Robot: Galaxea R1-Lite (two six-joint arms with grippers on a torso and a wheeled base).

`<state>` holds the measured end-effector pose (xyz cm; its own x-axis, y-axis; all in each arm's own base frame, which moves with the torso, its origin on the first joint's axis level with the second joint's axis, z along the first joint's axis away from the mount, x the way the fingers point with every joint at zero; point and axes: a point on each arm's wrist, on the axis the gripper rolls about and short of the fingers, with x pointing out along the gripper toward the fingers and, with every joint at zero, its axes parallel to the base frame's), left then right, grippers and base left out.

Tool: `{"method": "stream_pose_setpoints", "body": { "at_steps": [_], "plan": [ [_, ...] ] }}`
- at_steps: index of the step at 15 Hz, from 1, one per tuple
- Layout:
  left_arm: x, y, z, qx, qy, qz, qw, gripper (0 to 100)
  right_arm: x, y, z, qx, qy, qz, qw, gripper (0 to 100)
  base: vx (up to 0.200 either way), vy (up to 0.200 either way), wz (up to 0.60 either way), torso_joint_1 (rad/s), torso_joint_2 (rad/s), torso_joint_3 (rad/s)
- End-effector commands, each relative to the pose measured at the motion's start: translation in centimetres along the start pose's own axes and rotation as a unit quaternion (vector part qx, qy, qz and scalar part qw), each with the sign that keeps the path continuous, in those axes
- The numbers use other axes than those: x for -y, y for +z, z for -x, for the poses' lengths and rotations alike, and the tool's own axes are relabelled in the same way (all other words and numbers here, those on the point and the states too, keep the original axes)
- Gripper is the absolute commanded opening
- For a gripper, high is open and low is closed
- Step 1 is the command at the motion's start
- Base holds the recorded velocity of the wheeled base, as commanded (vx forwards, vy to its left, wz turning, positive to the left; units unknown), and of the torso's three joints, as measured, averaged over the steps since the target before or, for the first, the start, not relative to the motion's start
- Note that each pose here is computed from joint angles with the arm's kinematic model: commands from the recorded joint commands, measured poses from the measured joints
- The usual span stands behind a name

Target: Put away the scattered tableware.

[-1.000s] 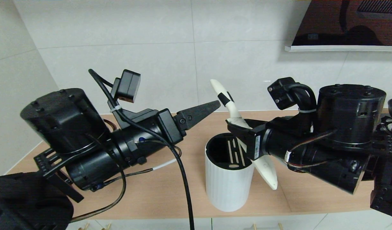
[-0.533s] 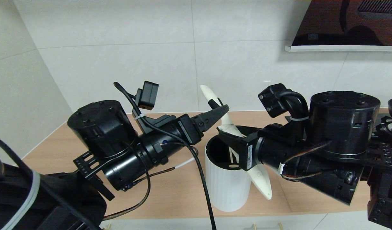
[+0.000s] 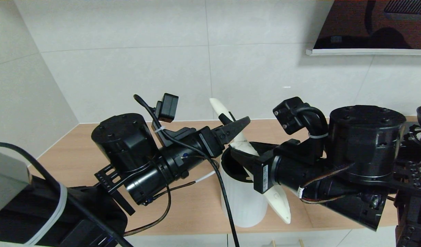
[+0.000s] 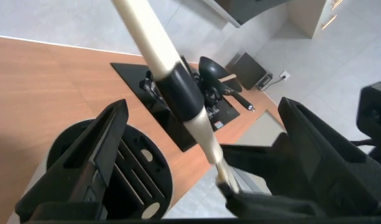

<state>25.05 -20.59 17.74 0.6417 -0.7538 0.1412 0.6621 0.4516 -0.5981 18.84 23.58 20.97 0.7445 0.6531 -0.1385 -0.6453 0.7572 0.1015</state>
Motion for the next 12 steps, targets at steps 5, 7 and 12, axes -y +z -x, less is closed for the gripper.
{"method": "stream_pose_setpoints", "body": {
  "at_steps": [5,7,12],
  "plan": [
    [0.14,0.27,-0.09,0.004,-0.004,0.021,0.9998,100,0.08,-0.4,0.35,-0.007,0.005,0.002,1.0,0,0.0,0.0,0.0,0.0,0.0,0.0],
    [-0.01,0.12,-0.16,0.002,-0.002,0.023,0.9997,100,-0.15,-0.43,0.39,-0.008,0.009,0.002,1.0,0,0.0,0.0,0.0,0.0,0.0,0.0],
    [-0.07,-0.06,-0.17,-0.002,-0.003,0.023,0.9997,0,-0.32,-0.49,0.43,-0.009,0.011,0.003,1.0,0,0.0,0.0,0.0,0.0,0.0,0.0]
  ]
}}
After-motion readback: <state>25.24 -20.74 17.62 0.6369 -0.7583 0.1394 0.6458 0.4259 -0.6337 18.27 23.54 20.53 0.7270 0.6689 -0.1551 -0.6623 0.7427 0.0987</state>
